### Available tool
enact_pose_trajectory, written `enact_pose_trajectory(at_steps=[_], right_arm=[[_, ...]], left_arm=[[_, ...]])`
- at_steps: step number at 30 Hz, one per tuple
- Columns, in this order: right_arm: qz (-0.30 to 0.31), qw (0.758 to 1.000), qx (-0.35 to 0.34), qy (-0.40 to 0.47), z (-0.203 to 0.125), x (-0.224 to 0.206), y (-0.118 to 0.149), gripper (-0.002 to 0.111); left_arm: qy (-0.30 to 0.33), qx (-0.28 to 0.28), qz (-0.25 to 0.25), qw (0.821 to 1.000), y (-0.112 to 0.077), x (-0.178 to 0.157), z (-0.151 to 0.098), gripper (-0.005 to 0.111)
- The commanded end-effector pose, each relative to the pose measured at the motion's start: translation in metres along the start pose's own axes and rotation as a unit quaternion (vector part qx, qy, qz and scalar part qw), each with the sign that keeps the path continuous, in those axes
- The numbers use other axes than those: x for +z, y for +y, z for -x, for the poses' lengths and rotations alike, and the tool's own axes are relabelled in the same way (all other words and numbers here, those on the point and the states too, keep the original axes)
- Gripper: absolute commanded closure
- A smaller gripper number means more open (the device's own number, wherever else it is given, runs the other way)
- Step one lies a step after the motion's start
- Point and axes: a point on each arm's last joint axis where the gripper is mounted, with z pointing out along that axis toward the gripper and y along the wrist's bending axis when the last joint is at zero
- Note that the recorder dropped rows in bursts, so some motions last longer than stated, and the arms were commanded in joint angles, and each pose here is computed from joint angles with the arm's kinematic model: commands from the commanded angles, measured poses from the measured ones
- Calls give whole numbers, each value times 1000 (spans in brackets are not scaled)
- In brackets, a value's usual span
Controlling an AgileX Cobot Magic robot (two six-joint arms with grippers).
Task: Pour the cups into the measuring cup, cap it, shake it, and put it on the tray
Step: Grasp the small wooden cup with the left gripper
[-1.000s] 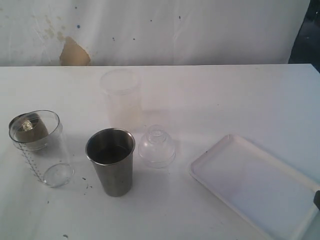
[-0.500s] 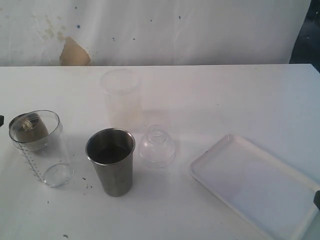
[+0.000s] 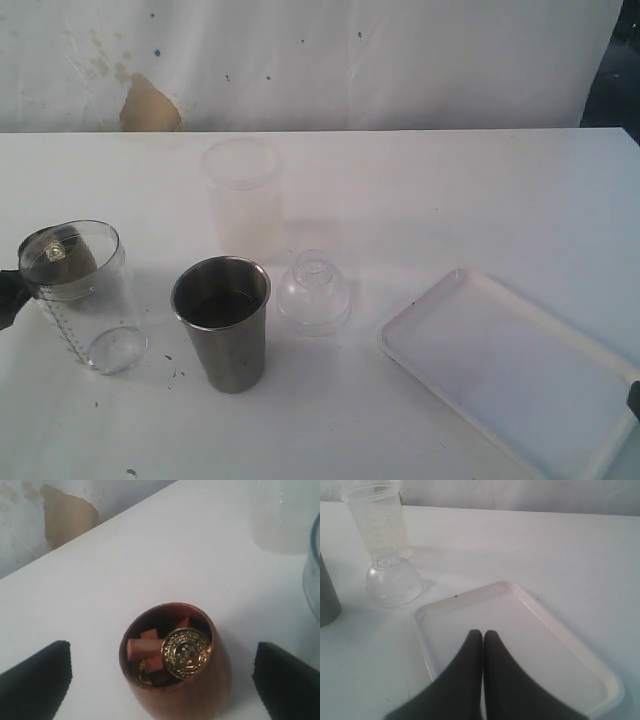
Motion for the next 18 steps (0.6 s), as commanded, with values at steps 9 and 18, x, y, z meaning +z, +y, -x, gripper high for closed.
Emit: enact_pose_trajectory(at_steps=[9, 18], right_arm=[[1, 1000, 1, 0, -1, 0, 0, 108], [1, 1000, 1, 0, -1, 0, 0, 108]], left_arm=[[14, -97, 2, 995, -3, 16, -23, 13], [-19, -167, 42, 985, 0, 30, -43, 13]])
